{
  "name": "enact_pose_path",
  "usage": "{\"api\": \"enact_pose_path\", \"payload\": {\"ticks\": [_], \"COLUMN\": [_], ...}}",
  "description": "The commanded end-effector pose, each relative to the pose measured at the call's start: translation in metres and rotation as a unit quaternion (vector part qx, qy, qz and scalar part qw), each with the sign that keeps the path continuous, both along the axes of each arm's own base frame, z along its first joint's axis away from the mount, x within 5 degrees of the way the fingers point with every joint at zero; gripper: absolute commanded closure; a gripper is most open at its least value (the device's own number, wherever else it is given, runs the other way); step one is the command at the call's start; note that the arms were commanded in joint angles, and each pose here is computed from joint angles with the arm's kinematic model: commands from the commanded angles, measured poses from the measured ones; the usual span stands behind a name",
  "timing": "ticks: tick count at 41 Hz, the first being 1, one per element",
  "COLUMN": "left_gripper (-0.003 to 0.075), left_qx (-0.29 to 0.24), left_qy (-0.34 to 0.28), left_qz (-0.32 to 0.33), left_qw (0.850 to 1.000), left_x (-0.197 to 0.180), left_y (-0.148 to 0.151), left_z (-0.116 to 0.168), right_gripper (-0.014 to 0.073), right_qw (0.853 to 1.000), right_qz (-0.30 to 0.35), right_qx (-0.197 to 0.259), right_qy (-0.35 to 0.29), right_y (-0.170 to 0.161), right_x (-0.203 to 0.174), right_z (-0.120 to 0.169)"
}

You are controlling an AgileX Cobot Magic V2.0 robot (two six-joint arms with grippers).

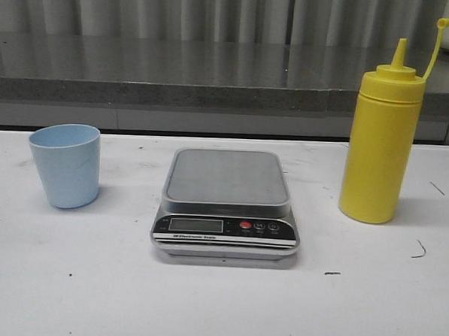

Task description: Pour seasoning into cup on scale with both arms

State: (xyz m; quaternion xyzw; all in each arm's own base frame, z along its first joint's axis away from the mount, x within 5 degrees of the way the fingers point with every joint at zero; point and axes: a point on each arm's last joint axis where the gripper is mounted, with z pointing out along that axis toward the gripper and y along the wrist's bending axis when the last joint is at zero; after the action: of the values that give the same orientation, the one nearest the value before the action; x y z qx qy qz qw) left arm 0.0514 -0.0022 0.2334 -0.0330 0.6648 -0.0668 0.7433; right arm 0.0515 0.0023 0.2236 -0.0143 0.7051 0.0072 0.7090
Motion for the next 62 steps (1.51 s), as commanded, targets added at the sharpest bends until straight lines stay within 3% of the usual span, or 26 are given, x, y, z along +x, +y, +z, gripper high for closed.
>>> {"api": "enact_pose_path", "payload": {"ticks": [1,8,16,24,38,41,43,45,48,52,54,57,62], "left_gripper": [0.0740,0.0740,0.0740,0.0740,0.0740,0.0739,0.0733,0.0701,0.0595,0.0396,0.0288,0.0212,0.0207], "left_qx": [-0.008,0.007,0.012,0.014,0.008,0.012,0.016,0.023,0.039,0.048,0.048,0.045,0.035], "left_qy": [-0.081,-0.050,0.046,0.120,0.181,0.203,0.221,0.242,0.262,0.276,0.283,0.295,0.329], "left_qz": [0.000,-0.002,-0.007,-0.009,-0.014,-0.013,-0.011,-0.010,-0.013,-0.015,-0.015,-0.018,-0.025], "left_qw": [0.997,0.999,0.999,0.993,0.983,0.979,0.975,0.970,0.964,0.960,0.958,0.954,0.943], "left_x": [-0.015,-0.026,-0.017,0.009,0.032,0.037,0.040,0.044,0.051,0.057,0.060,0.066,0.079], "left_y": [0.001,0.000,-0.001,-0.002,-0.004,-0.004,-0.003,-0.003,-0.003,-0.004,-0.004,-0.004,-0.006], "left_z": [0.049,0.102,0.143,0.135,0.125,0.121,0.117,0.114,0.110,0.106,0.105,0.104,0.103], "right_gripper": [0.0663,0.0663,0.0663,0.0663,0.0657,0.0612,0.0531,0.0436,0.0286,0.0132,0.0106,0.0106,0.0106], "right_qw": [0.998,0.999,0.995,0.982,0.965,0.962,0.961,0.961,0.962,0.962,0.962,0.961,0.961], "right_qz": [-0.002,0.008,0.021,0.025,0.027,0.028,0.028,0.028,0.028,0.028,0.028,0.028,0.028], "right_qx": [0.001,-0.002,-0.007,-0.008,-0.009,-0.012,-0.013,-0.013,-0.013,-0.013,-0.013,-0.013,-0.013], "right_qy": [-0.070,-0.037,0.092,0.189,0.261,0.272,0.273,0.273,0.271,0.270,0.272,0.274,0.274], "right_y": [0.000,0.002,0.004,0.005,0.005,0.005,0.005,0.005,0.005,0.005,0.005,0.005,0.005], "right_x": [-0.014,-0.019,0.002,0.032,0.060,0.064,0.064,0.064,0.063,0.064,0.063,0.063,0.063], "right_z": [0.050,0.101,0.133,0.123,0.109,0.106,0.106,0.106,0.106,0.106,0.106,0.106,0.106]}}
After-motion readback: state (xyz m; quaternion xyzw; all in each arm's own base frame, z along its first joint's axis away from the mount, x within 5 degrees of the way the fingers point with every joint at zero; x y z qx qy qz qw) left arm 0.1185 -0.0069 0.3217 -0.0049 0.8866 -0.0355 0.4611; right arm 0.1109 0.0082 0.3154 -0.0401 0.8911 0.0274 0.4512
